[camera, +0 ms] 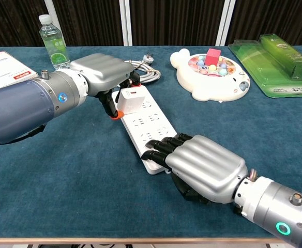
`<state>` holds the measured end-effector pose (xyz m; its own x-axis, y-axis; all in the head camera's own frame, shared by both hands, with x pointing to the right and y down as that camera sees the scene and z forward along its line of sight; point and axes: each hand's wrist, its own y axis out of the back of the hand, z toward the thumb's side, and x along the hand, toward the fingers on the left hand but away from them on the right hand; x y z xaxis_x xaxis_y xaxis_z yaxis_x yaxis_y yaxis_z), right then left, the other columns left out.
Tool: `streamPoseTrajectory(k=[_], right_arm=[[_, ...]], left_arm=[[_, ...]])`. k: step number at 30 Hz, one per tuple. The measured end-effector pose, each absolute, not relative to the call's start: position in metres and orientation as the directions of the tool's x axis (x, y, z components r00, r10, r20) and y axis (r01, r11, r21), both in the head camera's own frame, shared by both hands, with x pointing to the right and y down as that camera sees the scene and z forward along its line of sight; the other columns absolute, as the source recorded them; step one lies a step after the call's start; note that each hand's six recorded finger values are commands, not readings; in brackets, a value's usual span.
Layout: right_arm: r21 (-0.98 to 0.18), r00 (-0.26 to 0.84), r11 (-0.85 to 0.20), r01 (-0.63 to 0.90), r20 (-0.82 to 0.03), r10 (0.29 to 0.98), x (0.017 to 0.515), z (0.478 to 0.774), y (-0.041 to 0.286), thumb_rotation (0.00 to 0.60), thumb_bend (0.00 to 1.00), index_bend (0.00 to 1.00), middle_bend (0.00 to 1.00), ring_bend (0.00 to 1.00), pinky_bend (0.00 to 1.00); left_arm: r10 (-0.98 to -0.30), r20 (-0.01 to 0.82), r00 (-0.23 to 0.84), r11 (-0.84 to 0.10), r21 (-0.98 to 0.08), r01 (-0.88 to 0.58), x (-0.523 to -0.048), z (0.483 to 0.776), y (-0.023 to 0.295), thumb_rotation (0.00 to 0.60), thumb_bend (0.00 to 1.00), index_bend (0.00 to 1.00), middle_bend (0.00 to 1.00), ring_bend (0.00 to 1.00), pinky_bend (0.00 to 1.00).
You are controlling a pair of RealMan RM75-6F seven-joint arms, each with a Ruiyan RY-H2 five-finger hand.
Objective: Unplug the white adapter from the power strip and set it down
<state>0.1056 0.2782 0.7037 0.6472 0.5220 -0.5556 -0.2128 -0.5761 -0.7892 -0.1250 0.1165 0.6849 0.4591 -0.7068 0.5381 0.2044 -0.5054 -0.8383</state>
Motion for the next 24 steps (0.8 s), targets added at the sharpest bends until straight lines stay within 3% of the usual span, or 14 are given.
streamPoseTrajectory(k=[24], right_arm=[[-0.782, 0.655, -0.585, -0.214, -0.560, 0.508, 0.102, 0.704, 0.286, 0.600, 0.97, 0.19, 0.19, 0.18, 0.19]], left_arm=[[-0.711, 0.500, 0.494, -0.486, -0.858, 0.169, -0.116, 0.668, 0.115, 0.600, 0.31, 0.67, 0.72, 0.29, 0.20]])
